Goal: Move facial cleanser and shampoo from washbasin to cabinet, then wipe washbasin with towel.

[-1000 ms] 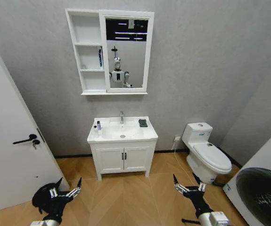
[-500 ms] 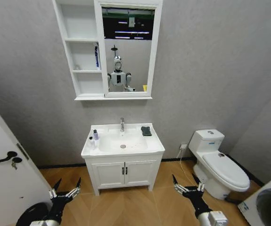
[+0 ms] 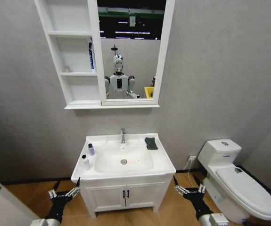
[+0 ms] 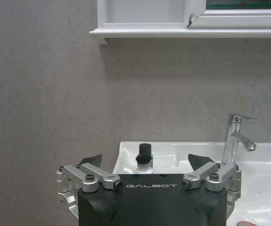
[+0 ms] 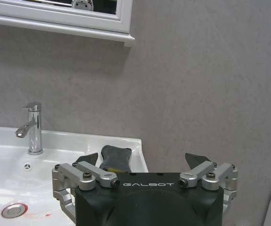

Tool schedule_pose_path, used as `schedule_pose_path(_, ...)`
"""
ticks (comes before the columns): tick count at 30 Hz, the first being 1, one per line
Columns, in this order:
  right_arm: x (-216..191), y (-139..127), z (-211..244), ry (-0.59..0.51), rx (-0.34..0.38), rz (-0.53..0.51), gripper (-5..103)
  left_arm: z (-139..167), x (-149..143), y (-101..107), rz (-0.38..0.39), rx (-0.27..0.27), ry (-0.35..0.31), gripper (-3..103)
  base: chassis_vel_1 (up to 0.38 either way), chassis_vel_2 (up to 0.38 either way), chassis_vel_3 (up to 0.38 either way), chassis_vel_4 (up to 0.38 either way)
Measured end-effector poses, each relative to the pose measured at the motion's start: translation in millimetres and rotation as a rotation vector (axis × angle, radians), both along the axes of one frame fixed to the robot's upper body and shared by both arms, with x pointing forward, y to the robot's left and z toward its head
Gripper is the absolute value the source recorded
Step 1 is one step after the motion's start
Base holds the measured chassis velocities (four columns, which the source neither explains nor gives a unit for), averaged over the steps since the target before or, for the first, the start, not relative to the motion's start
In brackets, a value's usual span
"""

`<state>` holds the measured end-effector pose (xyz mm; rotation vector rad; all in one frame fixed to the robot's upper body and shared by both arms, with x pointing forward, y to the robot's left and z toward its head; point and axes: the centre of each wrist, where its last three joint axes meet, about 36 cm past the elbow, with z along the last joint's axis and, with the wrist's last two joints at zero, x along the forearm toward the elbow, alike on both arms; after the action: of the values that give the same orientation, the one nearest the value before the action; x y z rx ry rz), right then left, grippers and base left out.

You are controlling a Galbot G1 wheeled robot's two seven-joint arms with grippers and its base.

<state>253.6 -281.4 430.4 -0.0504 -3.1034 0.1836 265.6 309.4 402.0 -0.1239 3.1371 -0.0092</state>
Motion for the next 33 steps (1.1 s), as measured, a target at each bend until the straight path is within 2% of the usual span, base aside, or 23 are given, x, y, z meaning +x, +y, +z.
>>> schedule_pose_path(6, 1, 2, -4, 0.0, 0.011, -0.009, 100, -6, 6, -11, 0.029, 0.005, -0.003, 100, -0.165, 0.135, 0.095, -0.066)
schedule_pose_path(13, 1, 0, -1, -0.008, 0.008, -0.018, 100, -29, 8, -16, 0.012, 0.026, 0.023, 100, 0.041, -0.013, -0.056, 0.007)
schedule_pose_path(16, 2, 0, -1, -0.013, 0.009, -0.024, 100, -45, 19, -17, 0.02, 0.028, 0.035, 100, 0.031, -0.016, -0.011, 0.016)
schedule_pose_path(18, 1, -1, 0, -0.017, 0.011, -0.029, 100, -67, 38, -16, 0.043, 0.022, 0.05, 100, 0.0, 0.0, 0.0, 0.0)
schedule_pose_path(20, 1, -1, 1, -0.02, 0.012, -0.031, 100, -72, 44, -15, 0.046, 0.019, 0.053, 100, 0.0, 0.0, 0.0, 0.0)
schedule_pose_path(21, 1, -3, 1, -0.023, 0.01, -0.035, 100, -81, 56, -12, 0.053, 0.015, 0.061, 100, 0.0, 0.0, 0.0, 0.0)
schedule_pose_path(33, 1, -9, 1, -0.038, 0.0, -0.048, 100, -102, 96, -4, 0.104, -0.015, 0.076, 100, -0.008, 0.001, 0.007, -0.005)
